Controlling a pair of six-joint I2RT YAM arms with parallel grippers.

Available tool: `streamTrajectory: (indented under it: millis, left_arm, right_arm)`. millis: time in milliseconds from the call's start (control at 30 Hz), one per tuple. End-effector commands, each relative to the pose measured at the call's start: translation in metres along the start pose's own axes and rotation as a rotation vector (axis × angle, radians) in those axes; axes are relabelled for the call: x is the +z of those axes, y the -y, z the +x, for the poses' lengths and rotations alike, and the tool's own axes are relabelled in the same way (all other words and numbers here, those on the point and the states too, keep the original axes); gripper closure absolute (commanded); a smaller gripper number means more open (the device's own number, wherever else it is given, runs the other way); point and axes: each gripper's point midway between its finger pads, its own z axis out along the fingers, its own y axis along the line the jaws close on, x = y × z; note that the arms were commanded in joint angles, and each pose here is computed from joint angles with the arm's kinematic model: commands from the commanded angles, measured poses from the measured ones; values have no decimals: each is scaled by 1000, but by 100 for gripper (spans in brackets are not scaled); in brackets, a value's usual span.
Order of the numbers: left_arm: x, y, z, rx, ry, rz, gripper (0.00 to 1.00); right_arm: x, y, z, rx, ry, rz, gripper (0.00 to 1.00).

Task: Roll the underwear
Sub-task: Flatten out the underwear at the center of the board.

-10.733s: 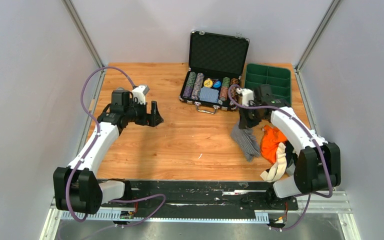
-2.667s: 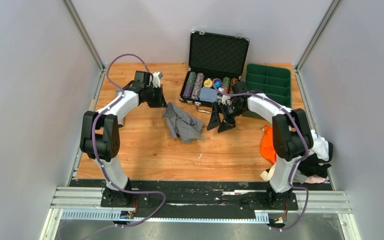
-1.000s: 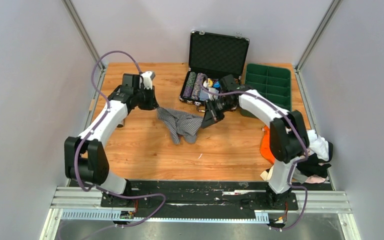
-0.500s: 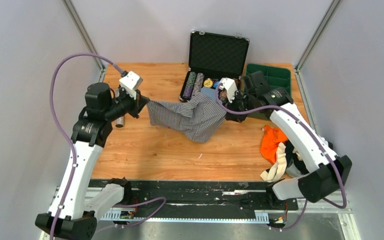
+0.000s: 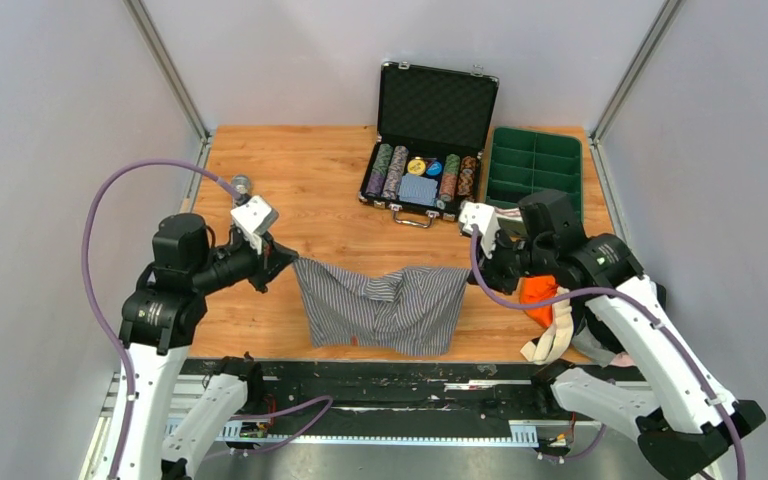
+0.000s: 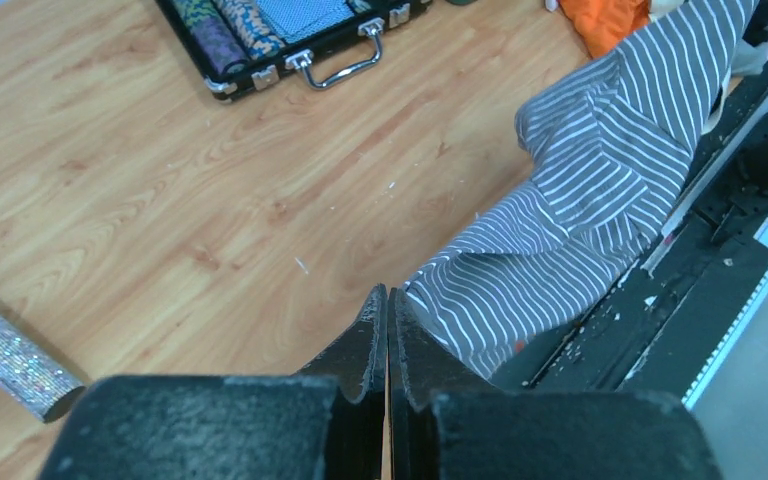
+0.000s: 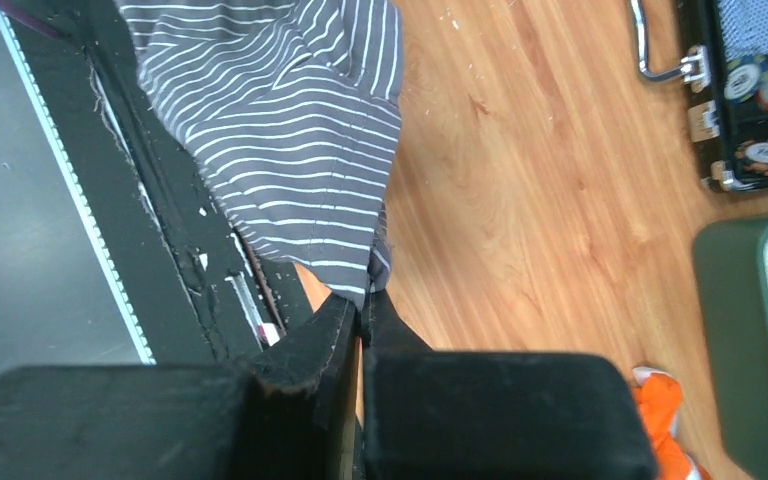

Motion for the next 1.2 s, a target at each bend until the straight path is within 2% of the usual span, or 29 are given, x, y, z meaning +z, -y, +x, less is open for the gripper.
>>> streamTrajectory:
  millis: [0,133,300,333,367,400,433,467,500,533,633,733,867,1067,1167]
  left_arm:
    - [20,-12,13,-141,-62,-9,100]
    - [58,-47,39,-213,-190,-57,100]
    - [109,-129,96,-285,-409,-291,100]
    - [116,-140,95,-296,-413,-318,90]
    - [128,-154,111,-316,-465,-348,81]
    - [133,-162,105,-326,-465,-364,63]
    - [140,-170,118,-348,-516,-380,57]
    - [143,-175,110,-361,-510,-397,38]
    - [145,-179,112,-369,-517,-413,31]
    - [145,-181,107,-373,-502,-425,24]
    - [132,-175,97,-411,-475,-461,15]
    - [121,-139,103,-512,-479,-372,14]
    - [119,-84,141,-738,-556,-213,16]
    - [117,-65,189,-895,-727,-144,23]
    - [111,-50,210,-953,-781,-123,27]
  right_arm:
    - [21,5,0,65,-7,-30,100]
    - [50,35,12,94,-63,-2,100]
    - [89,100,33,240,-141,80,100]
    - [96,114,38,266,-168,120,96]
    - [103,124,45,284,-199,152,94]
    - [107,131,51,295,-223,170,89]
    - [111,136,56,305,-247,187,78]
    - [112,142,62,319,-272,221,60]
    - [112,149,67,334,-289,262,42]
    - [109,155,71,351,-296,297,30]
    - [99,160,72,380,-283,340,20]
    - [94,143,69,357,-252,281,24]
    - [103,79,73,317,-229,-4,39]
    - [123,28,100,99,-297,-178,51]
    - [134,22,106,71,-317,-205,53]
